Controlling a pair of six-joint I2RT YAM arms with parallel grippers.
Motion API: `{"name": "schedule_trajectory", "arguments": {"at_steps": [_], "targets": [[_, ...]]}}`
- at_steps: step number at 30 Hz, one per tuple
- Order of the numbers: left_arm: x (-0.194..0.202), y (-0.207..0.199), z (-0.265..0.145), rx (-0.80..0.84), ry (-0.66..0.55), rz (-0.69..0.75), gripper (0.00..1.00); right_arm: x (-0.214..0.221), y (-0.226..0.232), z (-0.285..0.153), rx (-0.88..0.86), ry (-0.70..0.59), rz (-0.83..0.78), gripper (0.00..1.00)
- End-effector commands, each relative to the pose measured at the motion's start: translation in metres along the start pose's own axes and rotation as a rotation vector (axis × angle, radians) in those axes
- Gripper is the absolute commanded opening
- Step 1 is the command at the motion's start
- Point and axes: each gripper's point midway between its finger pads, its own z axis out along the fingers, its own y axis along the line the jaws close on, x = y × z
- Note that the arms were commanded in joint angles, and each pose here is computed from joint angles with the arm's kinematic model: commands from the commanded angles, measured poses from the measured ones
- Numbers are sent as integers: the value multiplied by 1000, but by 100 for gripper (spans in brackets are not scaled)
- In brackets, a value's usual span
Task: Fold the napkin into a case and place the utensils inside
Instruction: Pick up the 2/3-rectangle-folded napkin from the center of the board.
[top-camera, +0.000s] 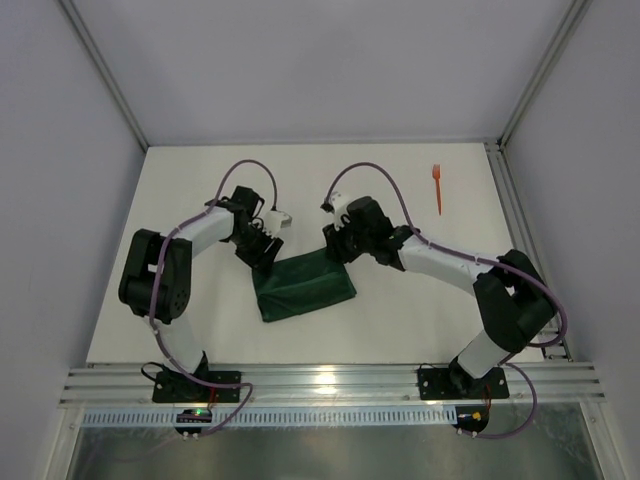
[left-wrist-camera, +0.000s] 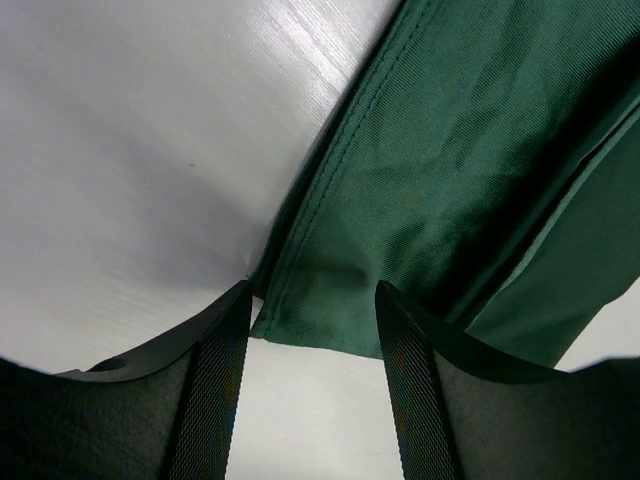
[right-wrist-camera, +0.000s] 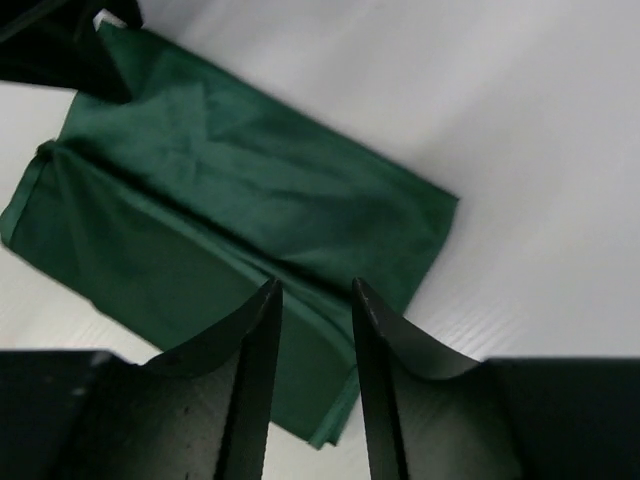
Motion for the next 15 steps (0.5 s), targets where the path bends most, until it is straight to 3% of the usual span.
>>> {"name": "schedule_trajectory", "arguments": {"at_steps": [1,4,9,12,15], "targets": [[8,5,15,-25,47,-14,55,1,45,-5,-120,-53,37,37],[16,-1,21,-8,90,-12,53,10,75,-7,-231,-77,101,31],[25,1,28,-19,139,-11,52,48,83,4,-262,-25,184,24],[21,-6,29,27,135,-17,47,56,87,11,-287,-14,230,21],[19,-13,30,74,132,-25,33,67,84,20,-272,1,271,18]]}}
